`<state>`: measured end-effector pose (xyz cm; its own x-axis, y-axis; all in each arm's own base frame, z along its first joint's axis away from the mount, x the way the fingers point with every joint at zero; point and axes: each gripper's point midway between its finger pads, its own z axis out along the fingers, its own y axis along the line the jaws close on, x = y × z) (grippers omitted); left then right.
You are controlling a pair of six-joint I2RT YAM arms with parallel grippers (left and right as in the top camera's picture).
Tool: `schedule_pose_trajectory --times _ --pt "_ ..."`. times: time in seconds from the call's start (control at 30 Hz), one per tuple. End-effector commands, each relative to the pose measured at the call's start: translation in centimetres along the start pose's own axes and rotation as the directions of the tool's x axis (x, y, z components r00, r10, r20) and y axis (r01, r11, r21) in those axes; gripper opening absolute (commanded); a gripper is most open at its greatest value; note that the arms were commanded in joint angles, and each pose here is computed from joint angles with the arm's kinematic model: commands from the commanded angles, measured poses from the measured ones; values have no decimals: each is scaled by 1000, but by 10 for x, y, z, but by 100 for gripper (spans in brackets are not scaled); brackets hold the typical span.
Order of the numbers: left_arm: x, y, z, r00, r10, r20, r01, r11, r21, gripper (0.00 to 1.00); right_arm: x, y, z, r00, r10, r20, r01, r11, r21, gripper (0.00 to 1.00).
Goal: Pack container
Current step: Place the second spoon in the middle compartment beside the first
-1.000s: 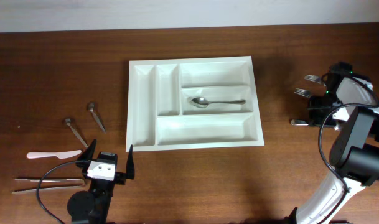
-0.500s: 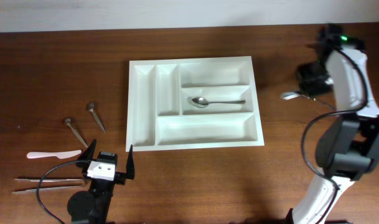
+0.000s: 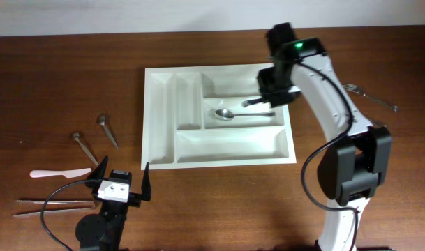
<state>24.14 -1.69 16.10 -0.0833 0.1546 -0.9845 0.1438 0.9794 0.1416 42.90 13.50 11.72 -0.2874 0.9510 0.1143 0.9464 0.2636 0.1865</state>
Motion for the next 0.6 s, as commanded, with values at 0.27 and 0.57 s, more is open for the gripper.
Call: schedule_pose_trajectory --times 0.27,0.57 --pt "2 2 0 1000 9 1 -9 1000 -10 99 41 9 -1 998 66 -24 -67 997 -36 11" --pt "2 2 0 1000 9 1 -9 1000 -10 99 37 12 2 997 79 -11 -79 996 -45 25"
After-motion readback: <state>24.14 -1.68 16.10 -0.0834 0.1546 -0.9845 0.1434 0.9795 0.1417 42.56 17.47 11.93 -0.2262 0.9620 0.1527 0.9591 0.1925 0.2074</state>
